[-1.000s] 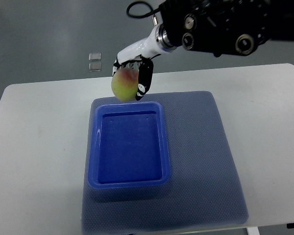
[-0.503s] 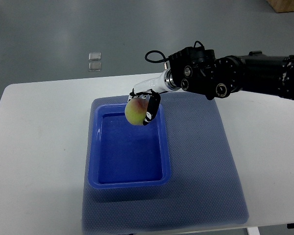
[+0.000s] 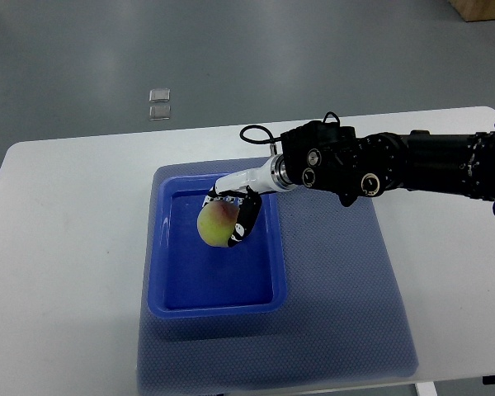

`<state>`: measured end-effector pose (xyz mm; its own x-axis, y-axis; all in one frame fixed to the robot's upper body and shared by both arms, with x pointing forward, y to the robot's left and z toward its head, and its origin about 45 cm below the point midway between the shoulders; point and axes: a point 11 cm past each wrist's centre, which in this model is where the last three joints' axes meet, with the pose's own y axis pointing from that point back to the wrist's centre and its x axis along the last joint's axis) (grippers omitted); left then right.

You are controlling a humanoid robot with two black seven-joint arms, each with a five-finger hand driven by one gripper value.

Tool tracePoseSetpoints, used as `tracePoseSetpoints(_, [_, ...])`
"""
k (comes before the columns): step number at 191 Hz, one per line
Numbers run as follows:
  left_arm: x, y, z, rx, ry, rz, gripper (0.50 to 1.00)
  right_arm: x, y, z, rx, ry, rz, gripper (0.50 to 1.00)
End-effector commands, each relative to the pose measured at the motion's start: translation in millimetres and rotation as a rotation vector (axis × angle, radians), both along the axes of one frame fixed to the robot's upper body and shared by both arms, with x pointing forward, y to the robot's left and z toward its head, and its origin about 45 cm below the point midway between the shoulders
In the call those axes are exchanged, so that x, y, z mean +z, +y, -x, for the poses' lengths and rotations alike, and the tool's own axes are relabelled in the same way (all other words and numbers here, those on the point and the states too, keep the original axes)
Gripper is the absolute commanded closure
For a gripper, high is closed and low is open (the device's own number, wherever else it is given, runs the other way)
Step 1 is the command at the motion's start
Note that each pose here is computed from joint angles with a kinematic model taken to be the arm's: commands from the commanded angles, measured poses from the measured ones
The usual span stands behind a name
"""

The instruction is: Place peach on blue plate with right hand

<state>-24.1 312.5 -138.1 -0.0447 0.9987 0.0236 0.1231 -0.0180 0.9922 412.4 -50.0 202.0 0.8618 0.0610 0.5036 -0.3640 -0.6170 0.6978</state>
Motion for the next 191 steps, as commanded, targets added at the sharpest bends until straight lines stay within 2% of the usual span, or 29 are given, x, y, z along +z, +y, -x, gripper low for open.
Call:
tracePoseSetpoints(1, [0,0,0.2,-0.001,0.001,0.0,0.5,-8,-2,3.1,-0.006,0.008,-0.001,0.922])
tracePoseSetpoints(9, [0,0,0.0,-0.001,-0.001,0.0,0.5,-11,-3,4.7,-0.005,0.013,0.002,0.887])
tracePoseSetpoints(14, [0,0,0.2,-0.001,0.001,0.0,0.5,-13,-4,5.6,-0.003,0.013,0.003,0.834])
tracePoseSetpoints(24, [0,0,0.2,-0.001,0.001,0.0,0.5,-13,-4,5.6,-0.003,0.013,0.003,0.834])
tracePoseSetpoints(25, [0,0,0.2,-0.001,0.001,0.0,0.5,-15,-4,6.3,0.002,0.013,0.009,0.739])
tracePoseSetpoints(29, [0,0,0.2,-0.001,0.001,0.0,0.5,-14,-4,6.3,0.001,0.013,0.007,0.709])
tracePoseSetpoints(39, [0,0,0.0,-0.001,-0.001,0.0,0.5,-14,-4,6.3,0.002,0.013,0.006,0.675])
tracePoseSetpoints(51, [0,0,-0.9,-0.001,-0.002,0.0,0.5,-14,-4,6.3,0.002,0.013,0.006,0.673])
tracePoseSetpoints(52, [0,0,0.2,-0.001,0.001,0.0,0.5,-14,-4,5.8,0.001,0.012,0.004,0.636])
tracePoseSetpoints(74, [0,0,0.3,-0.002,0.001,0.0,0.5,-13,-3,5.6,0.002,0.012,0.003,0.57])
tracePoseSetpoints(98, [0,0,0.1,-0.002,-0.001,0.0,0.5,-8,1,5.0,0.003,0.016,-0.013,0.568])
tracePoseSetpoints(115, [0,0,0.3,-0.002,0.001,0.0,0.5,4,11,2.4,-0.004,0.016,-0.066,0.568])
tracePoseSetpoints(116, [0,0,0.3,-0.002,0.001,-0.001,0.5,14,17,0.2,-0.007,0.013,-0.099,0.568])
tracePoseSetpoints(125, [0,0,0.3,-0.002,0.0,-0.001,0.5,24,22,-2.0,-0.008,0.01,-0.126,0.568])
tracePoseSetpoints(134, [0,0,0.3,-0.002,0.0,-0.001,0.5,24,22,-2.0,-0.008,0.01,-0.126,0.568])
tracePoseSetpoints(135, [0,1,0.4,-0.002,0.001,-0.003,0.5,40,30,-6.1,-0.003,-0.007,-0.159,0.568])
tracePoseSetpoints(137, [0,2,0.5,-0.002,0.002,-0.004,0.5,44,32,-7.0,-0.003,-0.011,-0.166,0.568])
tracePoseSetpoints(155, [0,4,0.5,0.0,0.001,-0.011,0.5,72,45,-12.7,0.003,-0.041,-0.227,0.568])
tracePoseSetpoints(165, [0,4,0.5,0.0,0.001,-0.011,0.5,72,45,-12.7,0.003,-0.041,-0.227,0.568])
tracePoseSetpoints(166, [0,4,0.3,0.0,0.0,-0.012,0.5,86,51,-14.6,0.0,-0.051,-0.271,0.568])
tracePoseSetpoints(176, [0,5,0.5,0.001,0.002,-0.014,0.5,102,59,-15.9,-0.01,-0.049,-0.342,0.568])
tracePoseSetpoints(185, [0,5,0.5,0.001,0.002,-0.014,0.5,102,59,-15.9,-0.01,-0.049,-0.342,0.568])
tracePoseSetpoints(186, [0,5,0.5,0.001,0.002,-0.015,0.5,118,66,-17.1,-0.037,-0.025,-0.44,0.568])
tracePoseSetpoints(191, [0,5,0.5,0.001,0.002,-0.015,0.5,127,60,-23.4,-0.073,-0.019,-0.492,0.568])
